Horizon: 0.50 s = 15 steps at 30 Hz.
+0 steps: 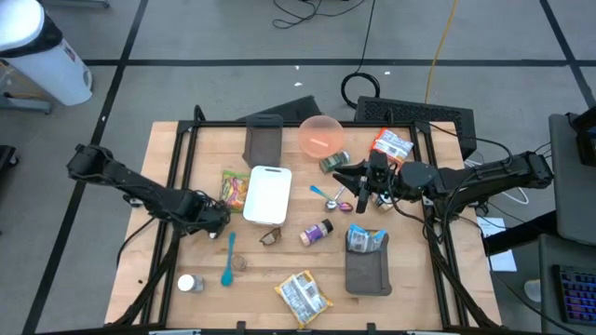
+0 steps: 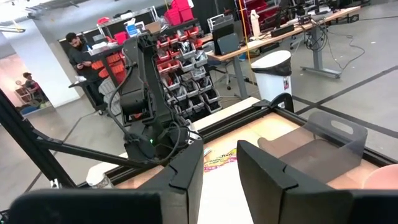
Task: Pick & Place Food Item
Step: Put the left blue pattern spoon into the top black transparent bin
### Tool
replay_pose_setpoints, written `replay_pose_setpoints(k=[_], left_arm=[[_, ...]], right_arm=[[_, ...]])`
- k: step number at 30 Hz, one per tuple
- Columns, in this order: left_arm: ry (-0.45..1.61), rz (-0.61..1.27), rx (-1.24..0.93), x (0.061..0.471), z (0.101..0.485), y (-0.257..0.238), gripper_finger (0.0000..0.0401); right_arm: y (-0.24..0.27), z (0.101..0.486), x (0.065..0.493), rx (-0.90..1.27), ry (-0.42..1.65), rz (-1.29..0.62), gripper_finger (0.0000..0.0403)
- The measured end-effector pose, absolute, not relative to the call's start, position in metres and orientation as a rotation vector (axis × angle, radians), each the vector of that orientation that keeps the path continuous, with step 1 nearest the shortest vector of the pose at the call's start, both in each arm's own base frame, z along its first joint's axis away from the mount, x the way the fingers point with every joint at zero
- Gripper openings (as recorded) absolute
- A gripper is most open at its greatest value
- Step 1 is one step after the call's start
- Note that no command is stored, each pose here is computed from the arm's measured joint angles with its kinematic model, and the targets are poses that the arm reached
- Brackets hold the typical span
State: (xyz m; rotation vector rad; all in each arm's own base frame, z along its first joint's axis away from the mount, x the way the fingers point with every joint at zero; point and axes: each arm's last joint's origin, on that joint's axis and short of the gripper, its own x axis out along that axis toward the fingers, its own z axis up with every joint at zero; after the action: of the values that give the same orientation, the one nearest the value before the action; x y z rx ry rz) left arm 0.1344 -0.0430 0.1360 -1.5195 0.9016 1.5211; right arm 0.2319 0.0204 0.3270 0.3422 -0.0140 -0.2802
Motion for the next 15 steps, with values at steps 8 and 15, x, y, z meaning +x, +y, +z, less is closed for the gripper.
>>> replay_pose_setpoints(k=[8, 15], left_arm=[[0.957, 1.542, -1.472, 0.1414, 0.1299, -0.0406, 0.0232], [0.980, 1.508, -1.444, 0.1421, 0.1303, -0.0407, 0.0171]], right_arm=[[0.0204, 0.3270, 0.2319, 0.342, -0.014, -0.281, 0.0089], [0.0204, 0.3264, 0.2319, 0.340, -0.008, -0.282, 0.0089]])
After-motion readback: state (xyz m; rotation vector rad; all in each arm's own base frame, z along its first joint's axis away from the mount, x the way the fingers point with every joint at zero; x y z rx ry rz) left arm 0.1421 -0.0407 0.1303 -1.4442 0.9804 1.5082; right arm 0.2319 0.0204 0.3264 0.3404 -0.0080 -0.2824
